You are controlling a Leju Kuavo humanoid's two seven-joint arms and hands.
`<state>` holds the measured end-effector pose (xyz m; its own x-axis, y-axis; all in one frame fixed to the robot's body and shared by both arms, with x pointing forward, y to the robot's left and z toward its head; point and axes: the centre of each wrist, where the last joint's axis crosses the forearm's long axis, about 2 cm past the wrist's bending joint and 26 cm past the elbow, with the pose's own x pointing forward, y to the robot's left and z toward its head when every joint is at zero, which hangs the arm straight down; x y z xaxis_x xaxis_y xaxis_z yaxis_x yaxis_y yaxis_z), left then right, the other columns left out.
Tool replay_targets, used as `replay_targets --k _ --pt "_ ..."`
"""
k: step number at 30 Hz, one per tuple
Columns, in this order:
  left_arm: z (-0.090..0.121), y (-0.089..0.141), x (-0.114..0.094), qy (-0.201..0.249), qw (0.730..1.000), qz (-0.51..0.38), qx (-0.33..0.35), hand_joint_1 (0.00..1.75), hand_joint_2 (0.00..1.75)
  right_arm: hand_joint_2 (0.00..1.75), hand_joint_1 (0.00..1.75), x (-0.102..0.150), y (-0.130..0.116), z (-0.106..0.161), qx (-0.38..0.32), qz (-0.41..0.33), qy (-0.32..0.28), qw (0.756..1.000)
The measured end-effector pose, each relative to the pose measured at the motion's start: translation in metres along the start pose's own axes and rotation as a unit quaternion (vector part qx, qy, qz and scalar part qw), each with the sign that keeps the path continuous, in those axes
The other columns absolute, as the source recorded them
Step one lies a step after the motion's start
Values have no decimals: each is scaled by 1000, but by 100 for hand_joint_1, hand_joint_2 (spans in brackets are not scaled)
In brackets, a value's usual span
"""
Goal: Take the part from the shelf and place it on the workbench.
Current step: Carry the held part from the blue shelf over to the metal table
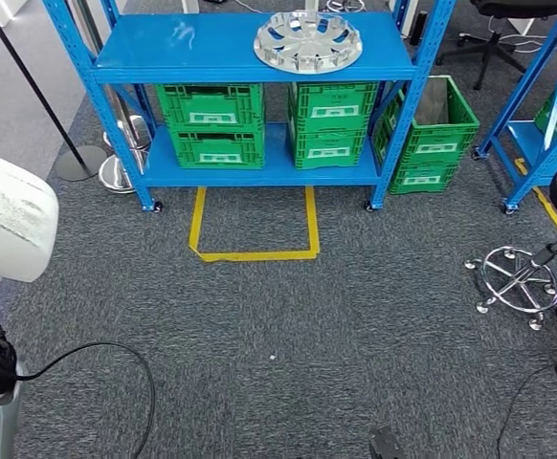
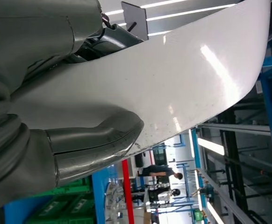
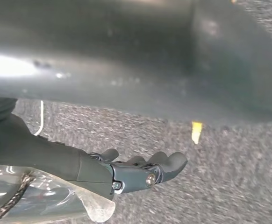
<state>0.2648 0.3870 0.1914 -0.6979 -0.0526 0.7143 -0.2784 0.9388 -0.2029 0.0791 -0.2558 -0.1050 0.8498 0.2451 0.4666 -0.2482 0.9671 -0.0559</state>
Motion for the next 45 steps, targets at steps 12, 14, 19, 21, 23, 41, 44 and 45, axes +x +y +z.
replay_targets --k 12,14,19,21,23,41,44,45 --pt "1 1 0 3 1000 -3 -2 175 175 0 0 0 0 0 2 1 -2 1000" --pt "2 1 0 4 1000 -4 -1 175 175 0 0 -1 1 0 2 0 -1 1000" --pt "2 2 0 6 1000 -6 -1 175 175 0 0 -2 1 1 4 0 1 1000" --pt "2 2 0 6 1000 -7 -2 175 175 0 0 -2 2 1 4 0 0 1000" --pt "2 2 0 6 1000 -7 -2 175 175 0 0 -2 2 1 4 0 0 1000" --pt "1 6 1 7 1000 -20 1 175 175 0 0 -3 5 1 12 -9 -15 1000" --pt "0 6 2 6 1000 -22 1 175 175 0 0 -3 5 1 10 -11 -17 1000" --pt "0 7 2 6 1000 -22 2 175 175 0 0 -3 5 1 10 -11 -19 1000"
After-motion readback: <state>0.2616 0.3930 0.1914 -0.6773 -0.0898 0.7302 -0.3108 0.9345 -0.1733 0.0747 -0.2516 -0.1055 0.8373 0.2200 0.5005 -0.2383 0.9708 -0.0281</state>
